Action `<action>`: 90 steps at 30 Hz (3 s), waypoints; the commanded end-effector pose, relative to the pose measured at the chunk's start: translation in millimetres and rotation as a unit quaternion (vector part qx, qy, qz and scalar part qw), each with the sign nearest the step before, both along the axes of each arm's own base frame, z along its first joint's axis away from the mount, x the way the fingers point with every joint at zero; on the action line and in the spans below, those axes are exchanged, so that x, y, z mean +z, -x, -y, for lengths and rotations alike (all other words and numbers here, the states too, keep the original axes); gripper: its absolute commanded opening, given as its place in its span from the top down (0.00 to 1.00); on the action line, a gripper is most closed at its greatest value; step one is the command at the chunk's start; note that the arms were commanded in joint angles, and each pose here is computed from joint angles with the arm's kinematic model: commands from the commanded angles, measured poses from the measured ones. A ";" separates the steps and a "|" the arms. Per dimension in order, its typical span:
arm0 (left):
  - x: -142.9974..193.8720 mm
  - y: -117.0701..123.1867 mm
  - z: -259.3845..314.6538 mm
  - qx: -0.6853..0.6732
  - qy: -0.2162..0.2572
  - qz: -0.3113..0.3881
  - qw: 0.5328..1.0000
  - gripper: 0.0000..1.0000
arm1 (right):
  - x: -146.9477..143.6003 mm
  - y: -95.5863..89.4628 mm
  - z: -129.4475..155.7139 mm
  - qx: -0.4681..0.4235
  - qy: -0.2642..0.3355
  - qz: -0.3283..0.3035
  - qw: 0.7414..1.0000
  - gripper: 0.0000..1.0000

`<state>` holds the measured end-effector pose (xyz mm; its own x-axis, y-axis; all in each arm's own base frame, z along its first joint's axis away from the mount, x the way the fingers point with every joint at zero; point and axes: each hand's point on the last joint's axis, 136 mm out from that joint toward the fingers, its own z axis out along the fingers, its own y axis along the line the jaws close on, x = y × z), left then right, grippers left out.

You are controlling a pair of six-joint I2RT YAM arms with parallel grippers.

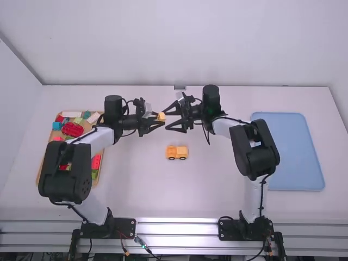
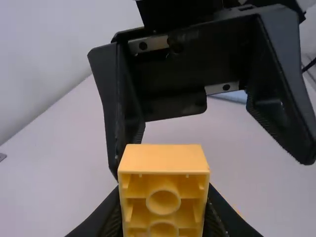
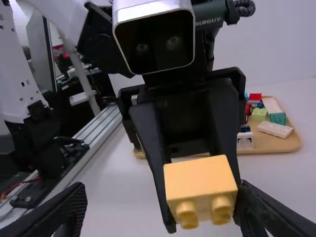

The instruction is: Assemble lego blocks to make yellow taxi

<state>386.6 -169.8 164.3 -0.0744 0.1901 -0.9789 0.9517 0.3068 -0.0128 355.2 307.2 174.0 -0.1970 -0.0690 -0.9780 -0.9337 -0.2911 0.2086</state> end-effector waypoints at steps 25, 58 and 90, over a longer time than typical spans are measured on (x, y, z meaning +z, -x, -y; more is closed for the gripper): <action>18.5 25.2 11.1 -0.061 0.046 -0.010 0.997 0.86 | 18.0 -7.0 -12.1 -0.014 -0.011 0.024 1.000 0.45; -30.7 -2.9 -10.2 0.078 -0.040 -0.097 0.991 0.01 | -2.3 -50.6 -17.0 -0.146 0.027 -0.023 0.989 0.78; -32.5 -19.2 -298.3 0.574 -0.098 -0.361 0.729 0.01 | -56.7 -4.4 -45.9 -0.172 0.510 0.196 0.820 0.96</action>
<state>404.4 127.1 111.5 -0.8099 -0.2385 -0.5359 -0.1598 0.9688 -0.1896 347.4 348.8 114.2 -0.0975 -0.8758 -0.4727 -0.9847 0.1537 -0.0818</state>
